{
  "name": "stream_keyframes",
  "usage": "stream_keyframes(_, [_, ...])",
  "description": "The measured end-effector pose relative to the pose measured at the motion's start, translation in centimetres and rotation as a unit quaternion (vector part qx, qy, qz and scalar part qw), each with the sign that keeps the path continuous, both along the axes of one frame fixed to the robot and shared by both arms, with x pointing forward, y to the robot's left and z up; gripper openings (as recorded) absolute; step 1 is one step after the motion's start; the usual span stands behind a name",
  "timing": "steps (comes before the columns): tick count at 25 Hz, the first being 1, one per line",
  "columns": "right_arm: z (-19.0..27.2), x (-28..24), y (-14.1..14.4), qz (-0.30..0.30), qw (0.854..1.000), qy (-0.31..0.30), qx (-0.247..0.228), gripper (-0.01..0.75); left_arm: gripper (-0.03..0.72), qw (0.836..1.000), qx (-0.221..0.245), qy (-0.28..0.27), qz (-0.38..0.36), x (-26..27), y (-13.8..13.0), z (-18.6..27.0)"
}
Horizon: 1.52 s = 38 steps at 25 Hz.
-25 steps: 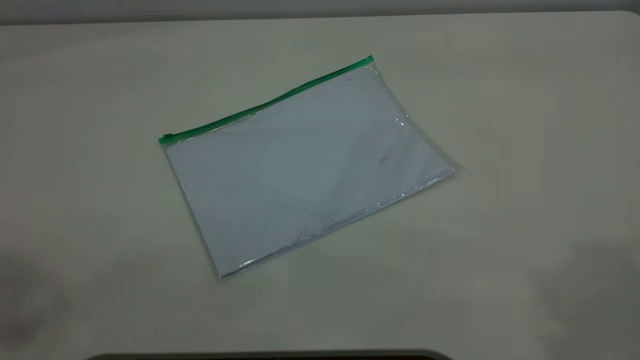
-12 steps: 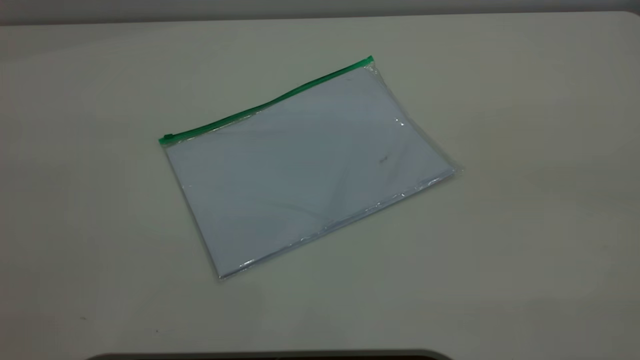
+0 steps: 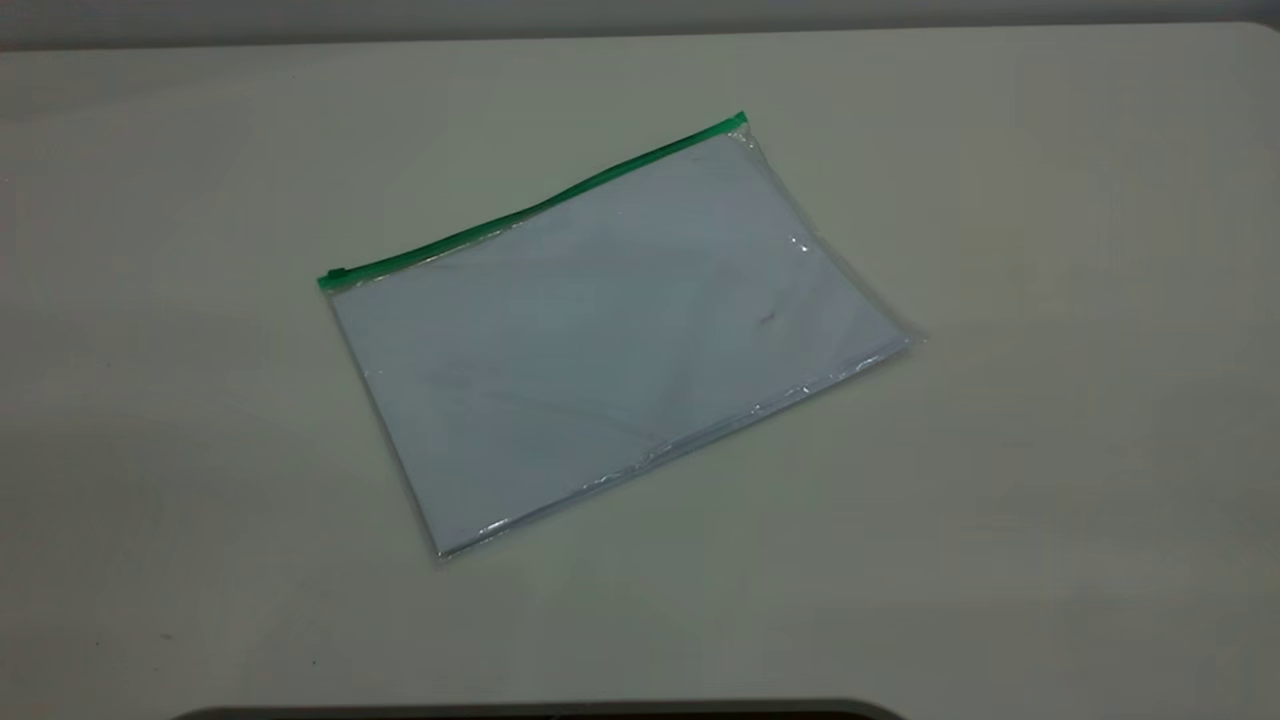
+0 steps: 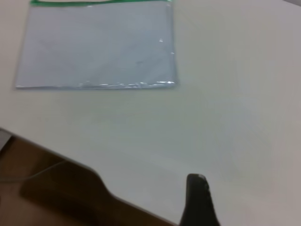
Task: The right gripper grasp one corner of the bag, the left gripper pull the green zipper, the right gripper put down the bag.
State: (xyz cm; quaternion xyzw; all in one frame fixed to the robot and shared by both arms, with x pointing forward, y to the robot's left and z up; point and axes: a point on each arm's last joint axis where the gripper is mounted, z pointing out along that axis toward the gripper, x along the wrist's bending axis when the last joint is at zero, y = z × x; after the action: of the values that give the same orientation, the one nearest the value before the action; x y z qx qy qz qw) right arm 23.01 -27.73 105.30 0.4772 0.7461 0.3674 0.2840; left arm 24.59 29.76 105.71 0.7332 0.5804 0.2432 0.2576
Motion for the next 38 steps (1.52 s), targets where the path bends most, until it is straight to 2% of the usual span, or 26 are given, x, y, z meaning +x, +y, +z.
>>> stream_keyframes(4, [-0.7, -0.7, -0.1, -0.013, 0.999, -0.028, 0.009, 0.575, 0.590, 1.000, -0.011, 0.025, -0.006, 0.2, -0.3, -1.3])
stream_keyframes(29, [-1.0, -0.3, -0.2, -0.022, 0.999, -0.032, 0.019, 0.575, 0.590, 0.999, -0.012, 0.030, -0.005, 0.6, -0.3, -2.4])
stream_keyframes(32, [-1.0, -0.3, -0.2, -0.022, 0.999, -0.032, 0.019, 0.575, 0.590, 1.000, -0.014, 0.012, 0.006, 0.2, -0.3, -2.3])
stream_keyframes(38, [-1.0, -0.3, -0.2, -0.023, 0.999, -0.032, 0.019, 0.575, 0.590, 0.997, -0.018, -0.071, 0.032, -2.1, -0.2, -2.4])
